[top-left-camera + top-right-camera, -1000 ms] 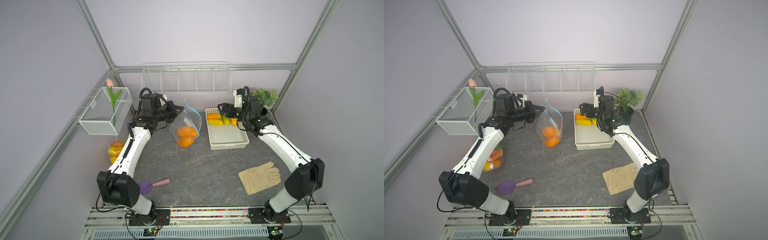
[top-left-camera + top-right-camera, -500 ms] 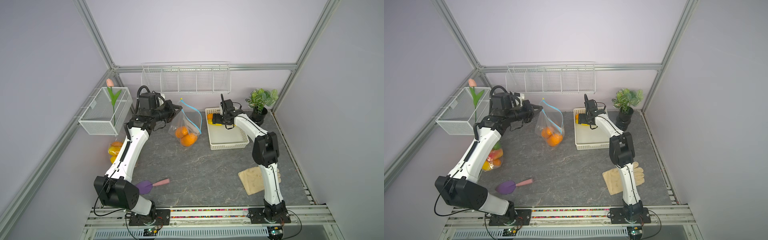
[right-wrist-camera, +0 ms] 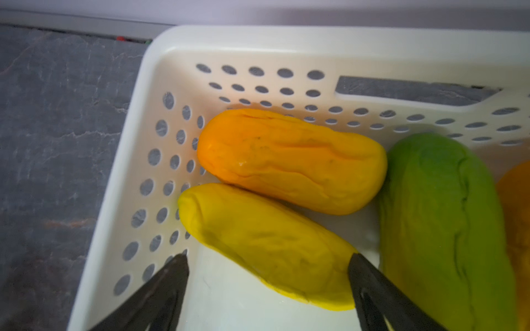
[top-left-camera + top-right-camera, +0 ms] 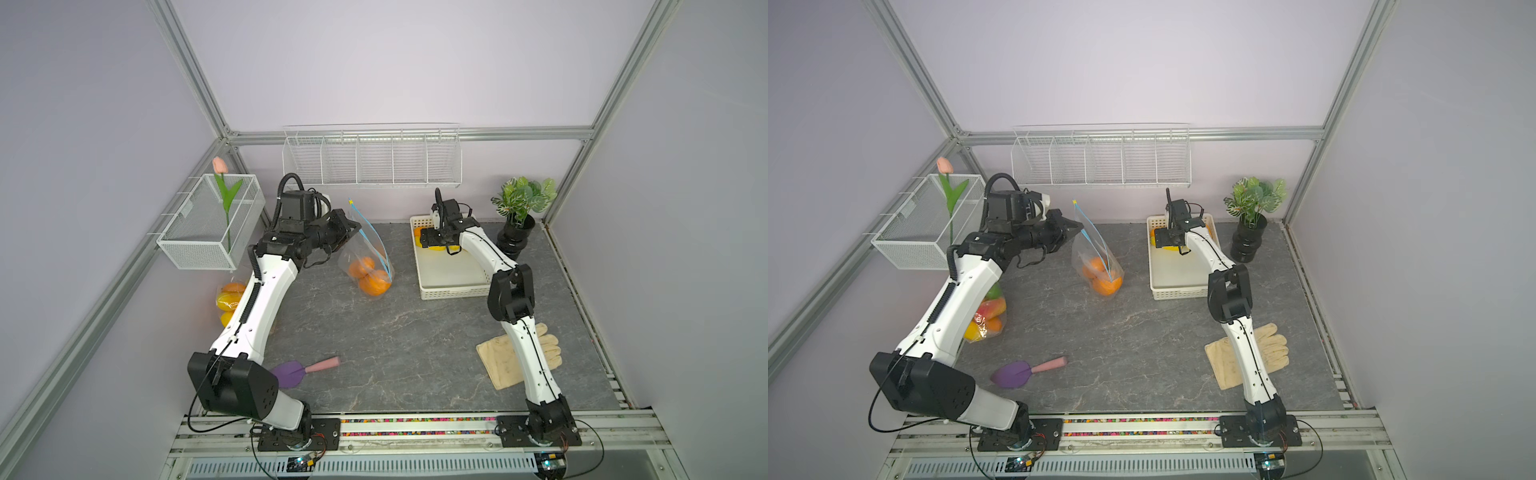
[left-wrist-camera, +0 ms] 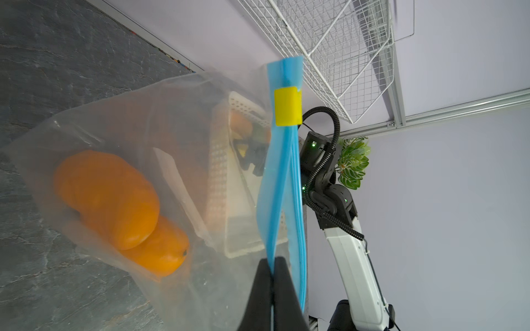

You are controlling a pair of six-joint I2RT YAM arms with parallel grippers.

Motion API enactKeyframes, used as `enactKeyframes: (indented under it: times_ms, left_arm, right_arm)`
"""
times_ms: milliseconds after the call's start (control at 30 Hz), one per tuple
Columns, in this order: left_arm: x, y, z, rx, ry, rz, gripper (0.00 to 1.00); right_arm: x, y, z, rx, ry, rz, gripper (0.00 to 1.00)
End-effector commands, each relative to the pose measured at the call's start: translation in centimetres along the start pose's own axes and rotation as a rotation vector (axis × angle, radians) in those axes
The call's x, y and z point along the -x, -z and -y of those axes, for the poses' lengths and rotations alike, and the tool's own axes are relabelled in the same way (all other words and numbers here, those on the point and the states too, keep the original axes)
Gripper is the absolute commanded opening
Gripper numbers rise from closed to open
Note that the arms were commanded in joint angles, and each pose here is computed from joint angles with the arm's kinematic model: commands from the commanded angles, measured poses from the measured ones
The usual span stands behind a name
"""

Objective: Place the mango in a zip-top bag and seal the zipper
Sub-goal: Pick up the mango from the basket.

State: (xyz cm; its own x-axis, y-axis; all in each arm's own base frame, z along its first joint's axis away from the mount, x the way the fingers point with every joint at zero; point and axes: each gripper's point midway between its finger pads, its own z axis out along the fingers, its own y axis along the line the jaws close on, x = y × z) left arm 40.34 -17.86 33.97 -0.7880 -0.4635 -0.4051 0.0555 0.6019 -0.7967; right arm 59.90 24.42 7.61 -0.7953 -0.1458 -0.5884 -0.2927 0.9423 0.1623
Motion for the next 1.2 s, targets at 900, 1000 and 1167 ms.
enactKeyframes:
  times_ms: [900, 1000, 1167]
  left_arm:
    - [-0.7, 0.5, -1.2, 0.041, -0.024, -0.005, 0.0]
    - [-0.6, 0.3, -1.2, 0.041, -0.025, -0.008, 0.0]
    - [-0.5, 0.3, -1.2, 0.05, -0.028, -0.011, 0.0]
  right_arm:
    - [-3.2, -0.9, 0.3, -0.08, 0.394, -0.133, 0.89]
    - [-3.0, -1.4, 0.2, -0.075, 0.42, -0.117, 0.89]
    - [-2.9, -2.8, 0.7, -0.107, 0.444, -0.099, 0.89]
